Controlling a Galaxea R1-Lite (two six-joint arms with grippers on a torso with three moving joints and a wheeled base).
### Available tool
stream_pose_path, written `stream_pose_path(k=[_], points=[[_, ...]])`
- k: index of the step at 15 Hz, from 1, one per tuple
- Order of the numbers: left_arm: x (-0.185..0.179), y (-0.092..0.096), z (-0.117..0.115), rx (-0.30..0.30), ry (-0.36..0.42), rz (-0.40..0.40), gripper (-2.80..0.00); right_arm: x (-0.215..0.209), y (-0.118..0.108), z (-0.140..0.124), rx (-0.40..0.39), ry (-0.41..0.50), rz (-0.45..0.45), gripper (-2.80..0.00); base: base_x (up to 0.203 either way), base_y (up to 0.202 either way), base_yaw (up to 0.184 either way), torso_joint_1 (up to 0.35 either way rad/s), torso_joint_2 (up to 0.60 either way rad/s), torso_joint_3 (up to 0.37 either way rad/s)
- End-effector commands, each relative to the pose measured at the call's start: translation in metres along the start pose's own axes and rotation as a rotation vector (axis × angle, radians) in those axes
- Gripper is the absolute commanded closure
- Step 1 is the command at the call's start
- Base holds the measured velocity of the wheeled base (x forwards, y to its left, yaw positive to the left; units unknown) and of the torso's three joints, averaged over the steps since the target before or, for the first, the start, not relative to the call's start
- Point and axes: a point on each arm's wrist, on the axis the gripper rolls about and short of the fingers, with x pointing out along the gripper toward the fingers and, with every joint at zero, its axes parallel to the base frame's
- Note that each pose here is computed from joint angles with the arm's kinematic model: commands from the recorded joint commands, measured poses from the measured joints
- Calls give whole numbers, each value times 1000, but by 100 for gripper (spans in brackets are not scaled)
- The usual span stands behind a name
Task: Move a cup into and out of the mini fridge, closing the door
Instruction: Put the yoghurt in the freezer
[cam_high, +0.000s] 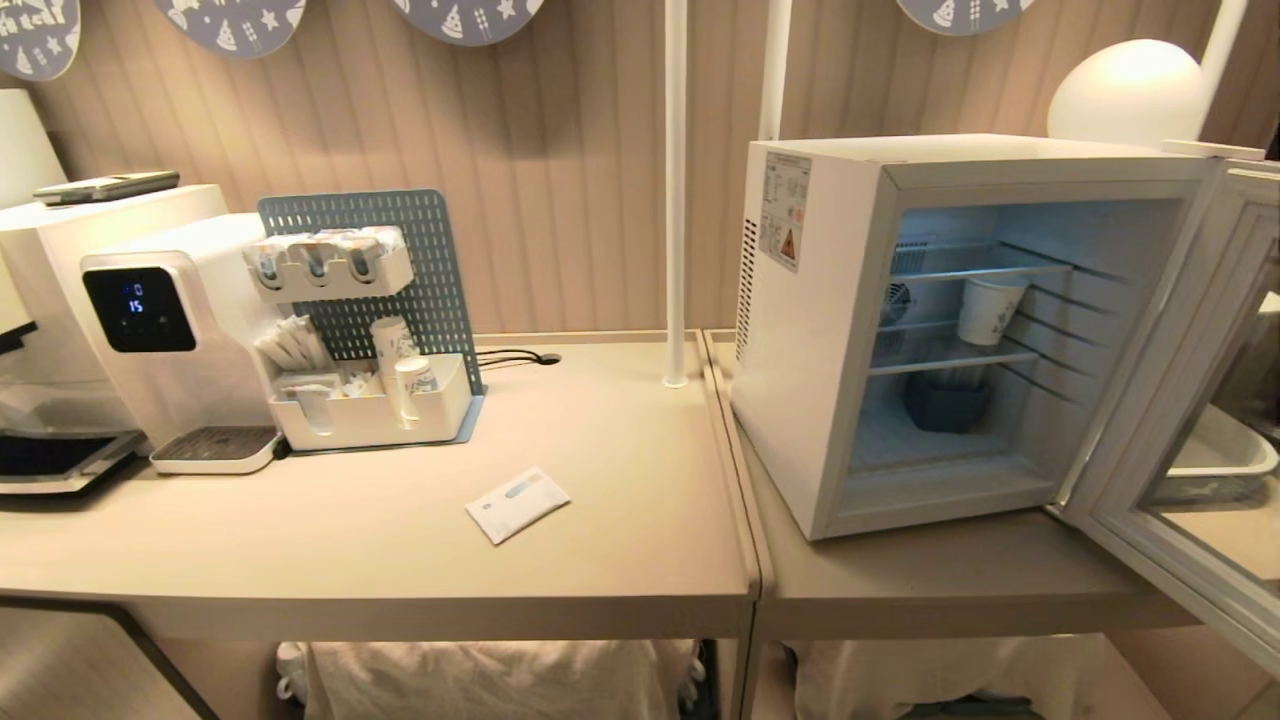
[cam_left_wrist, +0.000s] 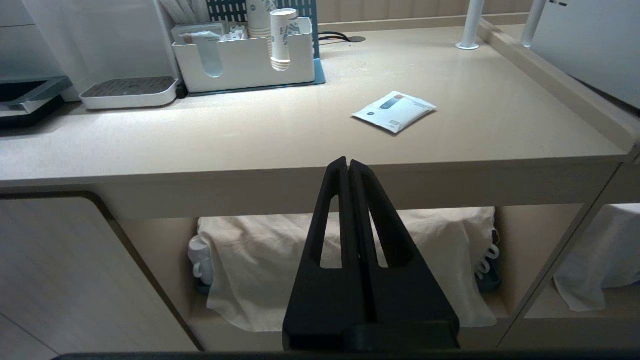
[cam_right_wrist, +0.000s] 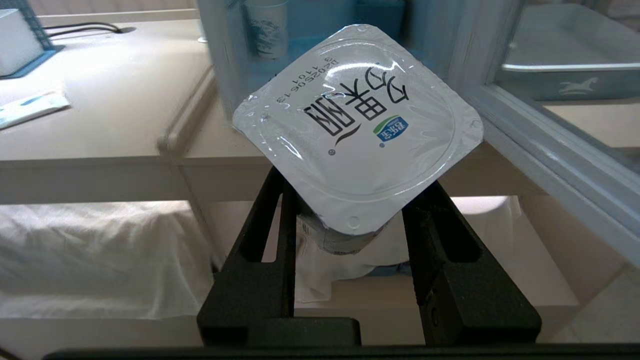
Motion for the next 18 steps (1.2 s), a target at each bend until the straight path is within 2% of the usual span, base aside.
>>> stream_pose_path(k=[1, 12, 14, 18], points=[[0, 0, 0, -2, 0, -1, 0, 0, 0, 0, 0, 2, 1, 0, 0, -192, -2, 2, 4, -2], [0, 0, 0, -5, -2, -1, 0, 0, 0, 0, -1, 0, 2, 0, 0, -192, -1, 3, 3, 1], [0, 0, 0, -8, -3, -2, 0, 0, 0, 0, -1, 0, 2, 0, 0, -110, 1, 4, 1, 1], [0, 0, 0, -8, -3, -2, 0, 0, 0, 0, 0, 1, 0, 0, 0, 0, 0, 0, 0, 0]])
